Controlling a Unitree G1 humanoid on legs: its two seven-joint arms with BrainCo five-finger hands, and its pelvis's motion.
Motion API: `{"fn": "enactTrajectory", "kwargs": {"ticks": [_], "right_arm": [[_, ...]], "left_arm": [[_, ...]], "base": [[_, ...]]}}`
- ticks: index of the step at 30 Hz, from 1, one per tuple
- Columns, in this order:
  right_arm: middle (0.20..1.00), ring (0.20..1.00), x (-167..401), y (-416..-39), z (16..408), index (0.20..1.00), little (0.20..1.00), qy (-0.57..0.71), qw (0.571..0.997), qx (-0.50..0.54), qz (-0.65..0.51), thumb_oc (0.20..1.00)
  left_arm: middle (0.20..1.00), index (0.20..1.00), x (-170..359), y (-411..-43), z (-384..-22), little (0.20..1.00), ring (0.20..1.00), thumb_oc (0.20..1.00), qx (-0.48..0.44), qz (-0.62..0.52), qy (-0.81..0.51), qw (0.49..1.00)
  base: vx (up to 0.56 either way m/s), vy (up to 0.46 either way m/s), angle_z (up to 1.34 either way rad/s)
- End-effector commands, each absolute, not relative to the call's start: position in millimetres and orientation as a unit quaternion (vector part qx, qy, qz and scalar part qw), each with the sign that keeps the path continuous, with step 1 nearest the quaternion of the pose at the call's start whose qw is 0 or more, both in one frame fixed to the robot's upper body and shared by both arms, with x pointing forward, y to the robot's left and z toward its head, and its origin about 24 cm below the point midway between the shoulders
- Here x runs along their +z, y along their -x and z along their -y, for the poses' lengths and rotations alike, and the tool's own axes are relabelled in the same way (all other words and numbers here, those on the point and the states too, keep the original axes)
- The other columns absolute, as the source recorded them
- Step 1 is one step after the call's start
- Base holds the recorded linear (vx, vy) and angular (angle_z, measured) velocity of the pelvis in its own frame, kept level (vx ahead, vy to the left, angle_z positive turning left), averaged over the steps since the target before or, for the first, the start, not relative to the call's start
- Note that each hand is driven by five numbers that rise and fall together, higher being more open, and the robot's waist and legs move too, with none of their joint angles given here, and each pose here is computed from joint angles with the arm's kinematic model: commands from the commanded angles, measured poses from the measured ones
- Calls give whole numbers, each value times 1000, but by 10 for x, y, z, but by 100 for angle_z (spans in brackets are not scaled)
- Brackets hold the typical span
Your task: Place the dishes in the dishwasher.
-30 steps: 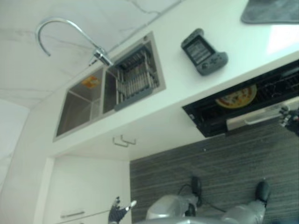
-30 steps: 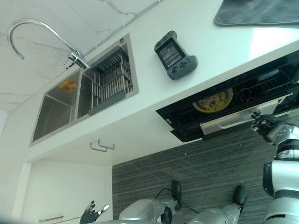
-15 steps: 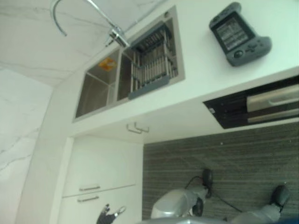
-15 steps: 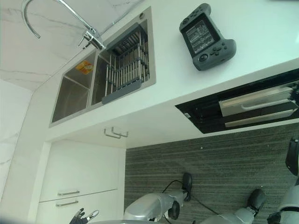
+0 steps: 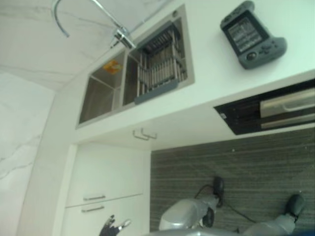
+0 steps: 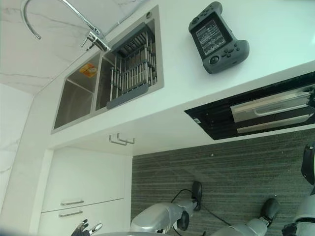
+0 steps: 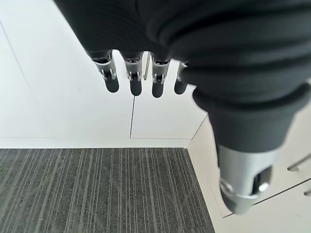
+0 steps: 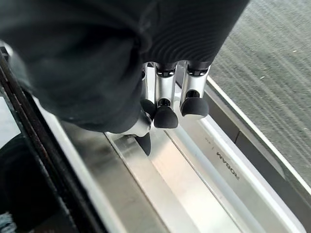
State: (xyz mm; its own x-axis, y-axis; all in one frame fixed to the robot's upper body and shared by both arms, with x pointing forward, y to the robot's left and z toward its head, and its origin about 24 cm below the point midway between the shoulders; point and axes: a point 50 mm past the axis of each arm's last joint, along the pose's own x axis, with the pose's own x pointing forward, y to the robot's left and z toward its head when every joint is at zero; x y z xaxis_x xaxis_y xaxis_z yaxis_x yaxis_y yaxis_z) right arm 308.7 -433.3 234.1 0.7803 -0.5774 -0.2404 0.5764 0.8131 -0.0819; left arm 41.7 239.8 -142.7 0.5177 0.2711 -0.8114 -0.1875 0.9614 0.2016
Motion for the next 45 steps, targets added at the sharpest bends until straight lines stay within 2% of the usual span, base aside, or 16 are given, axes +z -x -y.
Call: {"fn": "enactTrajectory", "kwargs": {"ticks": [1, 3, 4, 5, 8, 11, 18, 23, 28, 32, 34, 36, 40, 45], "right_arm": [[200, 200, 3350, -3486, 3589, 200, 200, 69, 972, -149, 169, 200], [200, 200, 3161, -3515, 3468, 200, 200, 68, 973, -128, 180, 200], [567, 567, 2925, -3548, 3280, 567, 567, 53, 977, -98, 180, 567], [1000, 1000, 2791, -3548, 3165, 1000, 1000, 41, 980, -77, 181, 1000], [1000, 1000, 2263, -3440, 2664, 1000, 1000, -2, 985, 0, 174, 1000], [1000, 1000, 1910, -3314, 2424, 1000, 1000, -23, 987, 24, 158, 1000], [1000, 1000, 1187, -3048, 2285, 1000, 1000, -86, 991, 36, 98, 1000], [1000, 1000, 551, -2767, 2144, 1000, 1000, -101, 994, 48, 3, 1000], [1000, 1000, 44, -2524, 1983, 1000, 1000, -80, 990, 68, -93, 1000], [1000, 1000, -360, -2313, 1965, 1000, 1000, -57, 980, 72, -177, 1000], [1000, 1000, -377, -2305, 1969, 1000, 1000, -52, 980, 71, -180, 1000], [1000, 1000, -555, -2182, 2134, 1000, 1000, -8, 971, 51, -235, 1000], [1000, 1000, -740, -2066, 2365, 1000, 1000, -13, 957, 17, -289, 1000], [1000, 1000, -918, -1906, 2414, 1000, 1000, -21, 945, -2, -326, 1000]], "left_arm": [[1000, 1000, -1261, -541, -2804, 1000, 1000, 1000, 158, -437, -88, 881], [1000, 1000, -1227, -562, -2820, 1000, 1000, 1000, 161, -420, -87, 889], [1000, 1000, -1201, -595, -2823, 1000, 1000, 1000, 171, -407, -76, 894], [1000, 1000, -1179, -621, -2831, 1000, 1000, 1000, 174, -397, -73, 898], [1000, 1000, -1047, -815, -2868, 1000, 1000, 1000, 184, -342, -55, 920], [1000, 1000, -939, -932, -2866, 1000, 1000, 1000, 186, -297, -50, 935], [1000, 1000, -673, -1194, -2852, 1000, 1000, 1000, 187, -203, -59, 959], [1000, 1000, -538, -1507, -2850, 1000, 1000, 1000, 164, -175, -46, 970], [1000, 1000, -653, -1590, -2719, 1000, 1000, 1000, 118, -210, 3, 971], [1000, 1000, -701, -1615, -2641, 1000, 1000, 1000, 55, -231, 13, 971], [1000, 1000, -699, -1618, -2631, 1000, 1000, 1000, 48, -230, 18, 972], [1000, 1000, -706, -1667, -2520, 1000, 1000, 1000, -18, -234, 44, 971], [1000, 1000, -800, -1755, -2378, 1000, 1000, 1000, -59, -258, 67, 962], [1000, 1000, -853, -1778, -2375, 1000, 1000, 1000, -68, -271, 84, 957]], "base": [[-65, -43, -3], [-59, -37, -7], [-47, -39, -8], [-58, -50, -8], [-125, -95, -18], [-120, -74, -13], [-123, -163, -6], [-23, -179, -21], [40, -209, -16], [39, -233, -1], [-35, -92, 9], [-146, -29, 18], [-147, 171, 51], [40, 290, 38]]}}
